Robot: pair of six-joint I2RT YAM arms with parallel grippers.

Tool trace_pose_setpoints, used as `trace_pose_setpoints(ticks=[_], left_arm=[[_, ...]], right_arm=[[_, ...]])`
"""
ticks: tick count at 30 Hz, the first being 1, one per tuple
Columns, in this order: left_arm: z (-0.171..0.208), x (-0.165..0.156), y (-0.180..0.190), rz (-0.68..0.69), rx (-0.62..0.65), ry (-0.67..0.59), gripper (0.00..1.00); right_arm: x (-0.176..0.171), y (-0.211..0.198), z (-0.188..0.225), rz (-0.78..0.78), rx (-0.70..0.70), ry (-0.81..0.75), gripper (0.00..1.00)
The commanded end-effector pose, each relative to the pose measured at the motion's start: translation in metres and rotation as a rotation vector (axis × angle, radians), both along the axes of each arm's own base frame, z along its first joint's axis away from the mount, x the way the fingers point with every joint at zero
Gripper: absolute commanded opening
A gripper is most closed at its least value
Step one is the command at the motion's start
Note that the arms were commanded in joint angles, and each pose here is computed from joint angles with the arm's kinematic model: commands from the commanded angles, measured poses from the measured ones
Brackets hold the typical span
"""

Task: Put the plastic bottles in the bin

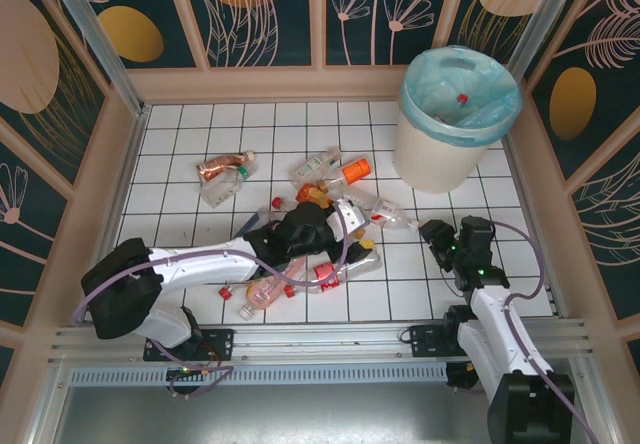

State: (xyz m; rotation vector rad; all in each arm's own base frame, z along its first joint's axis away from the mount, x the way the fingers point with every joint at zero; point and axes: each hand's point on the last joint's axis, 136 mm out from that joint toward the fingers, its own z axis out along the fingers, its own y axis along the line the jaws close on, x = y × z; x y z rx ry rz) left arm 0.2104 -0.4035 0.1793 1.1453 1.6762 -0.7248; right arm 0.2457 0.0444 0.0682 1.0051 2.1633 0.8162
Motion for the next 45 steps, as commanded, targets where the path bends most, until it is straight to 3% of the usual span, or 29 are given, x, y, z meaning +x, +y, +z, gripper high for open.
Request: trace_pose_setpoints(ticks=[1,8,18,45], left_arm=[[0.022,0.002,-0.014,-0.03,-0.057,-0.078,0.75],[0.007,0.006,-0.021,-0.048,0.0,-0.141,0.78],[0.001,0.005,-0.027,-0.055,-0.001,-0.12,0.78],[-0.008,0.006,-0.028,-0.039,0.017,-0.086,0.78]], right_arm=[[0.006,0.009,0.007,0.024,0.1,-0.071,0.54],[0.004,0.015,-0.005,0.011,0.207,-0.08,0.54],[0.006,0.021,-0.008,0.001,0.314,-0.095,0.54],[0.009,0.025,-0.022,-0.037,0.42,-0.064,0.55]])
